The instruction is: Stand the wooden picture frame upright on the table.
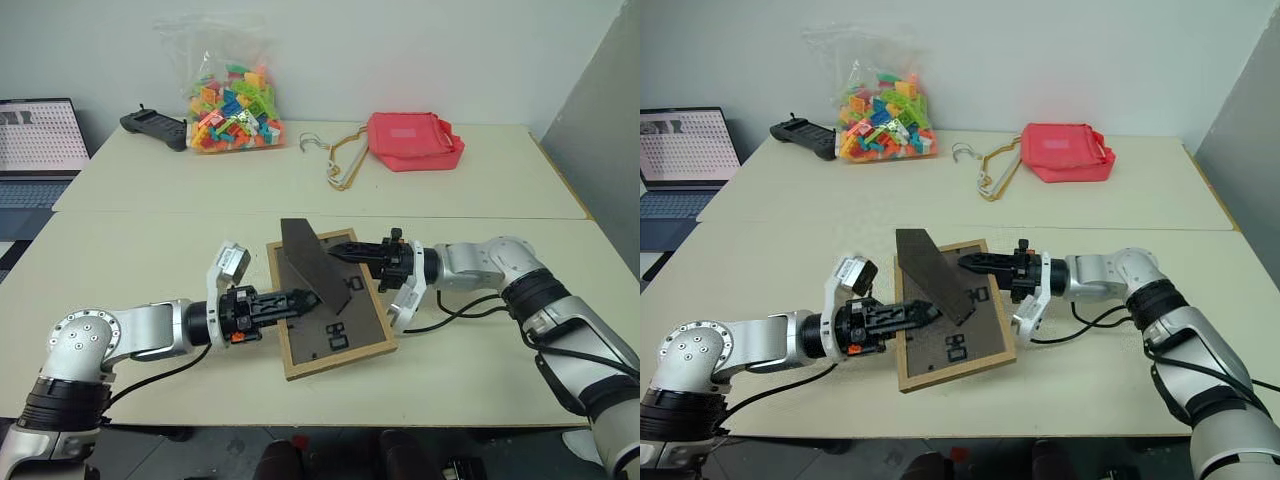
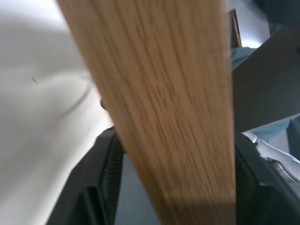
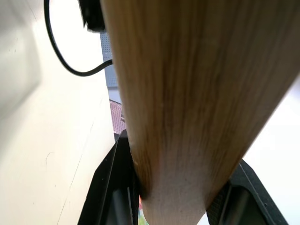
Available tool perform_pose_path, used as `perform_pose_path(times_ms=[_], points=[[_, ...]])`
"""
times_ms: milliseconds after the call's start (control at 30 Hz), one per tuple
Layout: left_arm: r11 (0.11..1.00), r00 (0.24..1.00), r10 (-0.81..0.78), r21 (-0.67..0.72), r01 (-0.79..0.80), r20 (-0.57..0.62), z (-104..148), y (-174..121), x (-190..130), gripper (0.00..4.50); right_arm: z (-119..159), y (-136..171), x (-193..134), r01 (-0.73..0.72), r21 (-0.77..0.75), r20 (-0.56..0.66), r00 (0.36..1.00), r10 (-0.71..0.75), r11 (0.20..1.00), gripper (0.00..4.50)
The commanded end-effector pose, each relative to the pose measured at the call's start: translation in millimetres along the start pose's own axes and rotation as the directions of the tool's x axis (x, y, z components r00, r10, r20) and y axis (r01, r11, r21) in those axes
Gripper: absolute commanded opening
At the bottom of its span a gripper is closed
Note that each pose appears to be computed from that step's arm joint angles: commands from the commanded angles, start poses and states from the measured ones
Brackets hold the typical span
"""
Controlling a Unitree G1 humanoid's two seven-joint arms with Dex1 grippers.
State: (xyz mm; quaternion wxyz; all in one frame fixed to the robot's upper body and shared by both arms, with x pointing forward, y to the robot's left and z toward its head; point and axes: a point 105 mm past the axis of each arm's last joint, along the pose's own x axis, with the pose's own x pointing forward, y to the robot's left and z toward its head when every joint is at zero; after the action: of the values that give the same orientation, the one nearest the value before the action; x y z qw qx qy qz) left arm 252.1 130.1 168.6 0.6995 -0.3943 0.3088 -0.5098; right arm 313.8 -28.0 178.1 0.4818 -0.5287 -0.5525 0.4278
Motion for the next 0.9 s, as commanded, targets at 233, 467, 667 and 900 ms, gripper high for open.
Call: perform_pose_path(times_ms=[233,467,667,900], points=[[0.812,0.880,0.296,0.388,-0.437,0.372,51.5,-0.5,-41.4,4.50,-49.4,-6.9,-14.2,0.174,0.704,-0.300,0.952,0.066,0.689,1.32],[0.400,0.813,0.318,0.709,-0.582,0.488,36.9,-1.3,-17.9,4.50,-73.0,22.7,-7.5,0.254,0.965,-0.230,0.940,0.253,-0.065,1.32],[0.339,0.795,0.301,0.720,-0.606,0.527,32.2,8.1,-13.3,4.50,-87.5,37.7,-7.8,0.332,0.916,-0.242,0.905,0.350,-0.225,1.32],[0.327,0.791,0.307,0.722,-0.610,0.529,28.7,15.9,-15.3,4.50,-84.6,60.3,-15.7,0.362,0.893,-0.235,0.882,0.409,-0.268,2.07]])
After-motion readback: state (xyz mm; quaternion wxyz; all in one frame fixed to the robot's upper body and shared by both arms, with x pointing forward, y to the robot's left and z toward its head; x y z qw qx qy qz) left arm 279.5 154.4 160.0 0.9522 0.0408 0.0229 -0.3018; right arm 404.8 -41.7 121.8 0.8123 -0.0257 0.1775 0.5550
